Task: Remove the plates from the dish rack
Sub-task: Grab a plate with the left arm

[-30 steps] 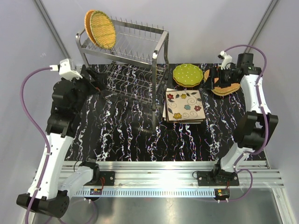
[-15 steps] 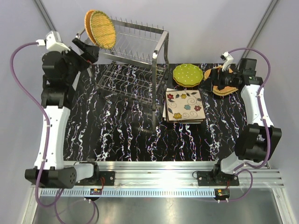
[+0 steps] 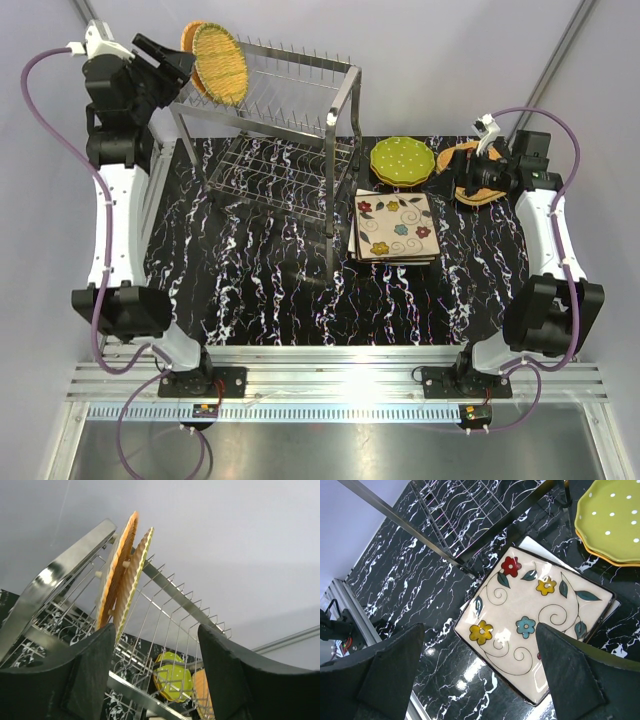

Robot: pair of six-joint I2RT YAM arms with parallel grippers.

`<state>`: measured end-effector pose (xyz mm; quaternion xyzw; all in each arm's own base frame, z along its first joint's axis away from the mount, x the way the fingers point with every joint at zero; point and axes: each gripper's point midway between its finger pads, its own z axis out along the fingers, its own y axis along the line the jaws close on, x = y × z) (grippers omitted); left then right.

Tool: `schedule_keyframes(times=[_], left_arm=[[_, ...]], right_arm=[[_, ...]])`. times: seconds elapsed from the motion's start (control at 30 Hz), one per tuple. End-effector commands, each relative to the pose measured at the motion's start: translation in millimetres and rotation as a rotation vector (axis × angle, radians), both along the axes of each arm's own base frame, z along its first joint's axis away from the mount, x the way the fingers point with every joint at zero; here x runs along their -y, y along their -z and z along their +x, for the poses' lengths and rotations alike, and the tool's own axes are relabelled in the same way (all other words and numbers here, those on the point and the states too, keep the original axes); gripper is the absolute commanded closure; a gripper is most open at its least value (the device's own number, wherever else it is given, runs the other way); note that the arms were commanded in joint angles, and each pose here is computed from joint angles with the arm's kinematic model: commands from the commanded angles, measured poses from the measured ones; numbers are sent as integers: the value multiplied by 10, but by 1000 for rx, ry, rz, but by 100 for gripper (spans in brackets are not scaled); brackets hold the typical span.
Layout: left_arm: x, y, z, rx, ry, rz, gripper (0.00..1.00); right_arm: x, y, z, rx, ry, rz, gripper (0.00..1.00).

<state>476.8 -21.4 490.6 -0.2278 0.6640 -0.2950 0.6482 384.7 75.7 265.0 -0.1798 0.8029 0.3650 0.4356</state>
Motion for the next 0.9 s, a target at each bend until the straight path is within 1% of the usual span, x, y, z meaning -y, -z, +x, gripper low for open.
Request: schedule_keyframes(times=[0.0, 0.03, 0.07, 0.13, 0.3, 0.43, 0.67, 0.77, 0.87], left_arm=[[96, -274, 56, 61, 64, -47, 33], [113, -366, 56, 79, 71, -50, 34], [113, -261, 168, 53, 78, -59, 35], [115, -293, 221, 54, 82, -64, 39], [73, -92, 426, 9, 66, -63, 43], [25, 22, 510, -19, 45, -38, 45], [31, 224, 616, -61, 55, -14, 49], [50, 312, 662, -79, 62, -1, 54], [45, 401, 728, -96, 53, 23, 55]], right_arm=[[-39, -201, -38, 69, -13, 20, 0], [-42, -187, -46, 66, -14, 21, 0], [-43, -187, -46, 65, -14, 22, 0], [-47, -179, -48, 63, -15, 26, 0], [-59, -194, -68, 64, -20, 32, 0], [-62, -182, -84, 59, -19, 34, 0], [-61, -175, -85, 57, -14, 36, 0], [-58, -160, -75, 54, -12, 37, 0], [-59, -154, -71, 50, -10, 40, 0]])
